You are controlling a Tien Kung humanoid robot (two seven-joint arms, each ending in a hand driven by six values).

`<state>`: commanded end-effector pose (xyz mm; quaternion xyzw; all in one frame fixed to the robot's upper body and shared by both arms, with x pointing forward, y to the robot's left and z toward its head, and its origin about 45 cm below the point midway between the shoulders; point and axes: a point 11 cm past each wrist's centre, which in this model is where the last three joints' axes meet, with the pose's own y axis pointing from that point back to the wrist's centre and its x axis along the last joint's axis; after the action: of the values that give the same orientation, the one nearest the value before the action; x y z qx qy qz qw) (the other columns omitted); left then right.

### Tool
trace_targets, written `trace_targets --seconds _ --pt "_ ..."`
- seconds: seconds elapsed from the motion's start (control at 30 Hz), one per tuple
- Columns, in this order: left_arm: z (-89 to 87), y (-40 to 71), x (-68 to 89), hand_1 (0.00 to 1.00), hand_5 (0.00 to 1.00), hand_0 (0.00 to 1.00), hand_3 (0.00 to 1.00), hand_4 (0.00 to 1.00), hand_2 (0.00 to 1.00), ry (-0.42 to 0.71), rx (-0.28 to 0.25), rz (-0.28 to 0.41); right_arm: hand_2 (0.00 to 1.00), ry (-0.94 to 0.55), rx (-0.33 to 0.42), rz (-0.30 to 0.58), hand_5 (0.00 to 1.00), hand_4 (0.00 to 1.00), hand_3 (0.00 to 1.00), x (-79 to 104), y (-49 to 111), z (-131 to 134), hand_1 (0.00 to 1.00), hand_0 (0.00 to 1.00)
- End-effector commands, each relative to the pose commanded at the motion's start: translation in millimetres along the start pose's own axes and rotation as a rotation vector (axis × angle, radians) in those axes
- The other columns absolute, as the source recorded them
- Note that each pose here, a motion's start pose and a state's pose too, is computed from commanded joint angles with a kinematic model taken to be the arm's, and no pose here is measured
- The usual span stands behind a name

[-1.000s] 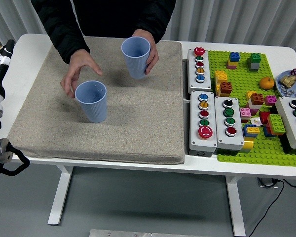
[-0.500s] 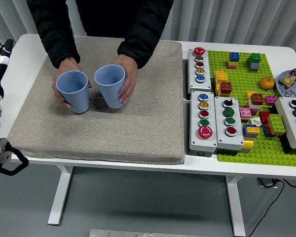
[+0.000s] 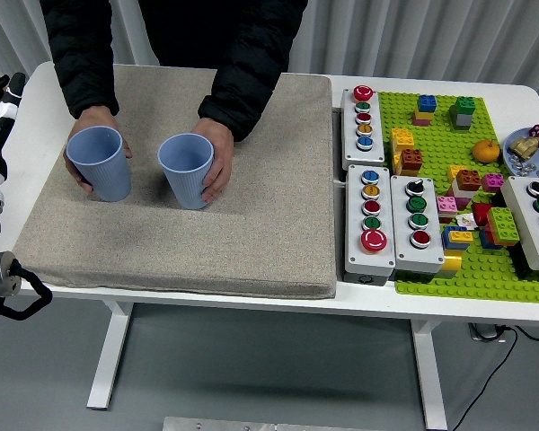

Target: Pick cup pour cup place

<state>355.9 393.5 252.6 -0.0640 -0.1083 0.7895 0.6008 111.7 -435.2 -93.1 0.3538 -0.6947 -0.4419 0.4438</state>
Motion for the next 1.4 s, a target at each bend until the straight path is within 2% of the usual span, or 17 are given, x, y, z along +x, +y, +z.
trace_targets --seconds 0.67,1.4 --pt "0.2 -1.8 3.4 0.990 0.599 0.998 0.998 0.957 0.998 0.000 -0.002 0.010 0.725 -0.001 0.006 -0.001 0.395 0.222 0.644 -0.7 0.5 -3.7 0.704 0.743" --pt "-10.4 0.3 6.4 0.973 0.639 0.998 0.998 0.962 0.998 0.011 0.028 0.010 0.725 0.006 -0.006 0.000 0.395 0.223 0.643 -1.8 -0.1 2.3 0.703 0.744"
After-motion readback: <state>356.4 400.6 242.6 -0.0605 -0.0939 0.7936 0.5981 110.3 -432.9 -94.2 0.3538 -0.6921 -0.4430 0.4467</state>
